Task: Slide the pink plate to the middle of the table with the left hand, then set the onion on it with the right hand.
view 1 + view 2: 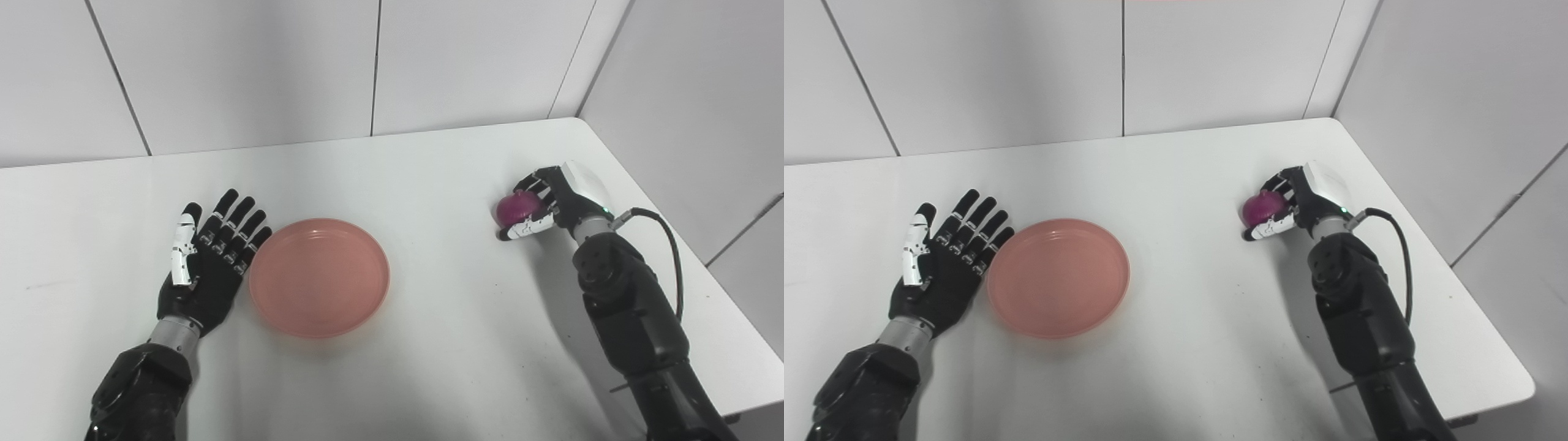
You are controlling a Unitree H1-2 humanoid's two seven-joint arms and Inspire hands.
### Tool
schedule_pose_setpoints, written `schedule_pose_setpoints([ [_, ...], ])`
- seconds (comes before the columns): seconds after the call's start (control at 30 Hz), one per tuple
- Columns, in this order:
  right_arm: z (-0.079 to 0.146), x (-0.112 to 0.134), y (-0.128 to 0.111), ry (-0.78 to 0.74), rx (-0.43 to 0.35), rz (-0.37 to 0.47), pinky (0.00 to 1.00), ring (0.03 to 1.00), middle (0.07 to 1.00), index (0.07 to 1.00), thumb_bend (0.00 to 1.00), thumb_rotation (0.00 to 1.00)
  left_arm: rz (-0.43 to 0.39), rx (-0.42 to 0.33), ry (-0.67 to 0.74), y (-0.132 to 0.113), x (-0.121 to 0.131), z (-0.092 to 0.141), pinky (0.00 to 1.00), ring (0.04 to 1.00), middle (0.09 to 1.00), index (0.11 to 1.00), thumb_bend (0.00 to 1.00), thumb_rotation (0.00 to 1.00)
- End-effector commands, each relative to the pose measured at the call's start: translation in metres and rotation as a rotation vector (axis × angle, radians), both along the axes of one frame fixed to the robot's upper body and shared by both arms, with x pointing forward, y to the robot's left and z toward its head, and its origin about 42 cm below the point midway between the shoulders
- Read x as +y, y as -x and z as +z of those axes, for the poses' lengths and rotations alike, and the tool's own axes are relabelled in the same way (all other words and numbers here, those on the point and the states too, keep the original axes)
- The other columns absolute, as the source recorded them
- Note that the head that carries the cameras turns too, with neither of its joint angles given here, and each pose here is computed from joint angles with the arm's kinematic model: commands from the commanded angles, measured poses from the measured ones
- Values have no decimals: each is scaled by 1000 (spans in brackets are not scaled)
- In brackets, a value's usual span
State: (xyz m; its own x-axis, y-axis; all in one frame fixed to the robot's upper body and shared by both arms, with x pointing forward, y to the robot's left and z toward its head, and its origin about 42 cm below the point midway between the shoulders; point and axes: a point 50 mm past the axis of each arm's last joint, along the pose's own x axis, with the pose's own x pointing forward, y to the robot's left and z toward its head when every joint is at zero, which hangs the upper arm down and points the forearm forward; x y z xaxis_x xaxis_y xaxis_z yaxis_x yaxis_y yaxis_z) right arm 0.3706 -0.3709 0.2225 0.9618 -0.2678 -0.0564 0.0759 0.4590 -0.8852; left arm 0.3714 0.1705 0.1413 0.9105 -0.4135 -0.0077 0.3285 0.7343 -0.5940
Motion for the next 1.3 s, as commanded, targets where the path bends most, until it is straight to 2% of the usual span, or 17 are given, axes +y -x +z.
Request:
schedule_pose_setpoints([
  [0.0, 31, 9, -2, 21, -106, 30, 391, 467, 512, 485, 515, 132, 2, 77, -29, 6, 0, -17, 957, 954, 961, 950, 429, 1000],
  [0.2, 51, 37, 4, 24, -193, 105, 373, 455, 507, 486, 515, 133, 2, 74, -32, 6, -3, -17, 954, 953, 960, 948, 427, 1000],
  [0.3, 60, 52, 6, 28, -227, 145, 395, 474, 519, 485, 515, 133, 4, 77, -35, 7, -4, -17, 953, 952, 960, 947, 426, 1000],
  [0.37, 66, 62, 8, 38, -245, 168, 428, 497, 534, 486, 515, 134, 6, 79, -35, 7, -5, -17, 954, 953, 961, 947, 427, 1000],
  [0.63, 80, 96, 9, 29, -283, 262, 430, 488, 535, 488, 515, 133, 7, 72, -36, 8, -11, -15, 959, 953, 957, 942, 430, 1000],
  [0.73, 81, 110, 7, 31, -278, 301, 422, 489, 539, 488, 515, 134, 12, 73, -43, 9, -15, -14, 947, 942, 947, 935, 435, 1000],
  [0.87, 78, 131, 3, 26, -275, 356, 279, 360, 458, 487, 517, 136, 16, 70, -55, 11, -22, -13, 936, 936, 944, 932, 438, 1000],
  [0.93, 76, 142, 1, 22, -279, 389, 239, 324, 428, 487, 516, 134, 16, 69, -55, 12, -26, -12, 940, 940, 946, 931, 434, 1000],
  [1.0, 75, 150, -1, 13, -283, 417, 230, 314, 411, 487, 516, 132, 18, 69, -55, 13, -30, -11, 937, 941, 946, 930, 427, 1000],
  [1.07, 71, 162, -3, 0, -279, 455, 249, 336, 435, 487, 516, 132, 21, 74, -50, 13, -35, -10, 927, 938, 944, 930, 421, 1000],
  [1.27, 65, 186, -2, 5, -250, 502, 230, 323, 431, 488, 518, 136, 12, 70, -50, 14, -46, -8, 923, 937, 947, 933, 417, 1000],
])
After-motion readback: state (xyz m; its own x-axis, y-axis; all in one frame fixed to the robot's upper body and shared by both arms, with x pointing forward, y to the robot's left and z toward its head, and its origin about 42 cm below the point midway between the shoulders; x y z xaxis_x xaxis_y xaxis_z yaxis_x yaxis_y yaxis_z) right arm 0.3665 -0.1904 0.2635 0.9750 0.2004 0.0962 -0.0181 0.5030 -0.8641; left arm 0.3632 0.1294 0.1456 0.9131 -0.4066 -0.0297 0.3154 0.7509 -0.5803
